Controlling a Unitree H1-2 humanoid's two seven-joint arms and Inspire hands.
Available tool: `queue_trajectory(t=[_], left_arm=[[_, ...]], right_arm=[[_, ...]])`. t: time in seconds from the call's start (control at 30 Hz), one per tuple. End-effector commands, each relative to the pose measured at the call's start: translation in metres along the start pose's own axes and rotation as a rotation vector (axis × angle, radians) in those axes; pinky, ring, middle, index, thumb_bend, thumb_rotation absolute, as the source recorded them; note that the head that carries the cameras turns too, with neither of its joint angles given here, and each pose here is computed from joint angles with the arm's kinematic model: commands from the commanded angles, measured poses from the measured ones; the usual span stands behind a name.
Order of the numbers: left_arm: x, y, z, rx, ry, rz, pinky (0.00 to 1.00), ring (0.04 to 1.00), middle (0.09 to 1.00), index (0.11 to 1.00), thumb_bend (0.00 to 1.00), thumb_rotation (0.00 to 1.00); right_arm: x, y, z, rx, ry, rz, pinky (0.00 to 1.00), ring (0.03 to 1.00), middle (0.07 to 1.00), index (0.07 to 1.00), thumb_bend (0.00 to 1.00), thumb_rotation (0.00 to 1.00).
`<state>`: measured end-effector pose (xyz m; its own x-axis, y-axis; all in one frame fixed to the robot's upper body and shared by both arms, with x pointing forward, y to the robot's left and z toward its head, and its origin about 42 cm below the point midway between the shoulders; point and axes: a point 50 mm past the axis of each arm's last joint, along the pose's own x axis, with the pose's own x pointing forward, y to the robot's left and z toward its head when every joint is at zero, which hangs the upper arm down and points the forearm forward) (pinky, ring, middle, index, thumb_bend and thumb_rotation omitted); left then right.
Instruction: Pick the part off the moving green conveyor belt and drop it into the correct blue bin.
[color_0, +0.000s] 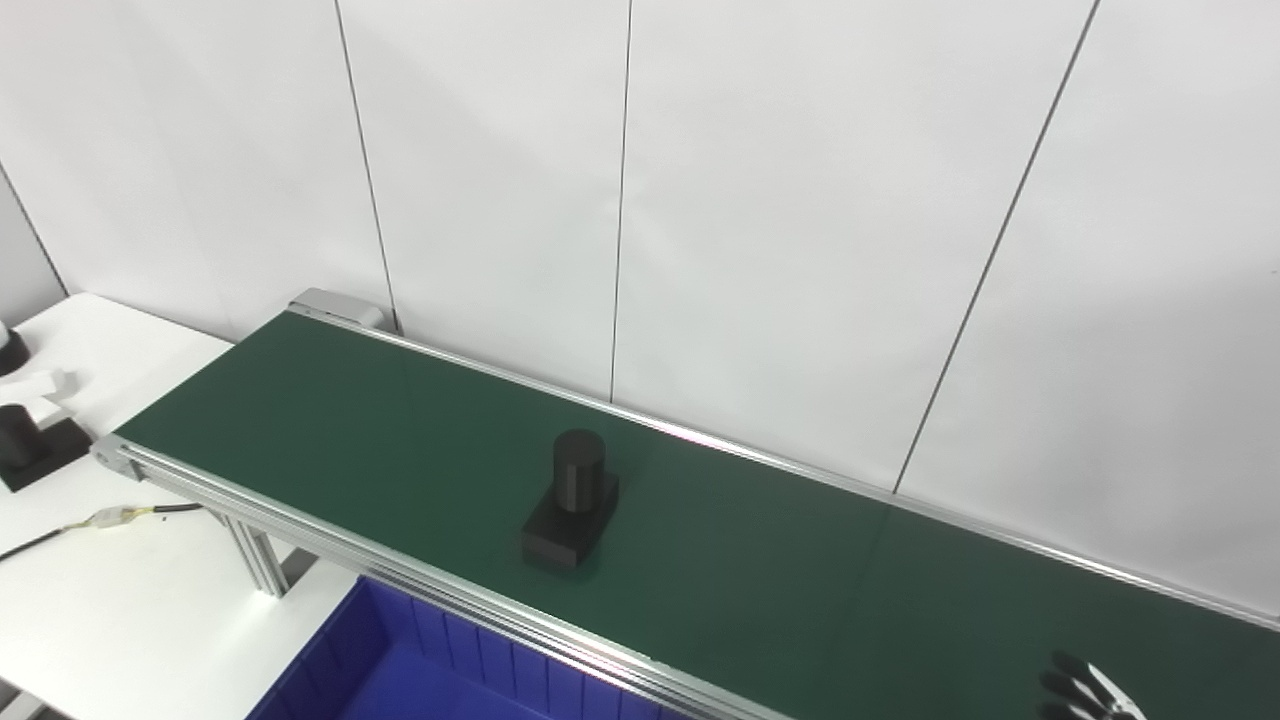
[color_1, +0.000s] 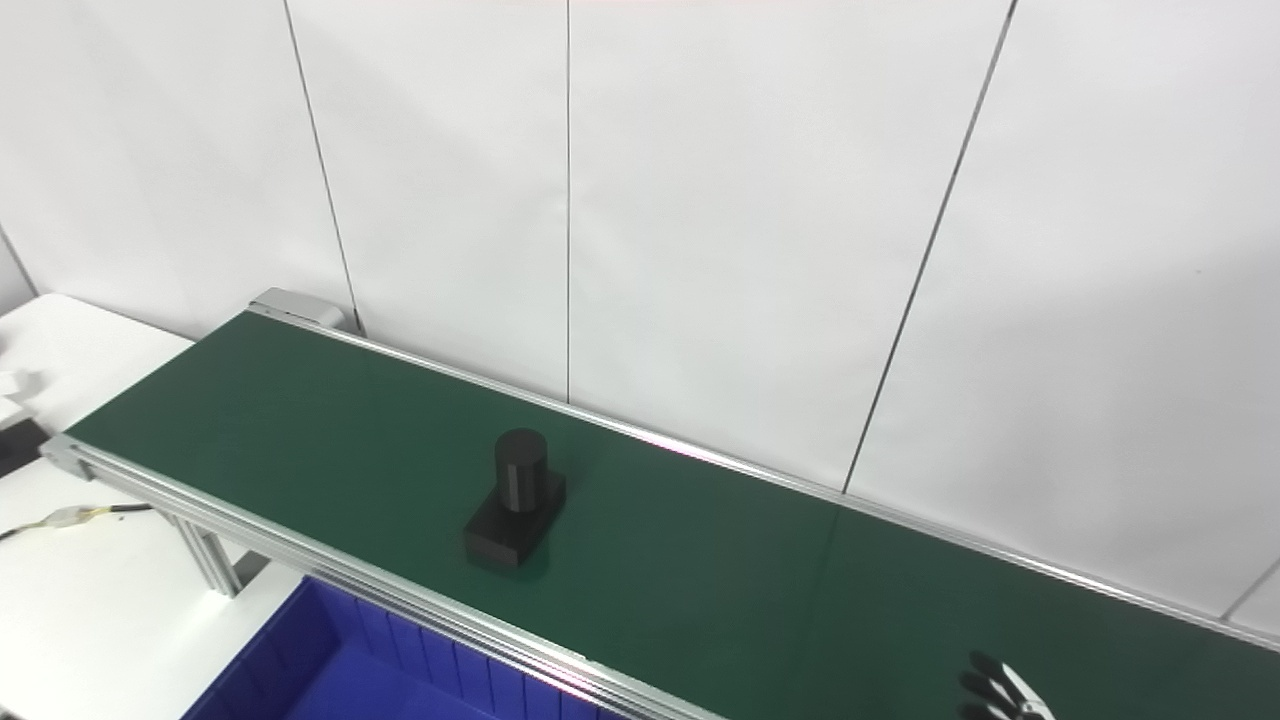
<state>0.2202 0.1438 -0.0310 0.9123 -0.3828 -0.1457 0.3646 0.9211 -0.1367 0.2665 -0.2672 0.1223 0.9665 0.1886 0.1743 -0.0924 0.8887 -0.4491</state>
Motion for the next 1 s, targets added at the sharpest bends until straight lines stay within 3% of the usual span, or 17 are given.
queue_trajectory(t=[0.0,0.27,0.57,0.97], left_arm=[[0.012,-0.001,0.016,0.021,-0.087,-0.021,0.75,0.824,0.829,0.866,1.0,0.3],[0.01,0.003,0.017,0.021,-0.091,-0.021,0.76,0.832,0.836,0.878,1.0,0.31],[0.008,0.008,0.02,0.035,-0.098,-0.018,0.76,0.834,0.844,0.88,1.0,0.33],[0.002,0.012,0.024,0.016,-0.111,-0.014,0.79,0.85,0.844,0.892,1.0,0.34]], right_arm=[[0.013,-0.01,0.008,-0.026,-0.029,-0.018,0.67,0.779,0.839,0.878,0.68,0.62],[0.038,-0.015,0.018,-0.094,-0.059,-0.018,0.65,0.769,0.822,0.858,0.68,0.54],[0.046,-0.005,0.031,-0.085,-0.068,-0.001,0.73,0.821,0.86,0.886,0.64,0.43],[0.065,0.03,0.046,-0.076,-0.059,0.067,0.78,0.857,0.883,0.894,0.61,0.44]])
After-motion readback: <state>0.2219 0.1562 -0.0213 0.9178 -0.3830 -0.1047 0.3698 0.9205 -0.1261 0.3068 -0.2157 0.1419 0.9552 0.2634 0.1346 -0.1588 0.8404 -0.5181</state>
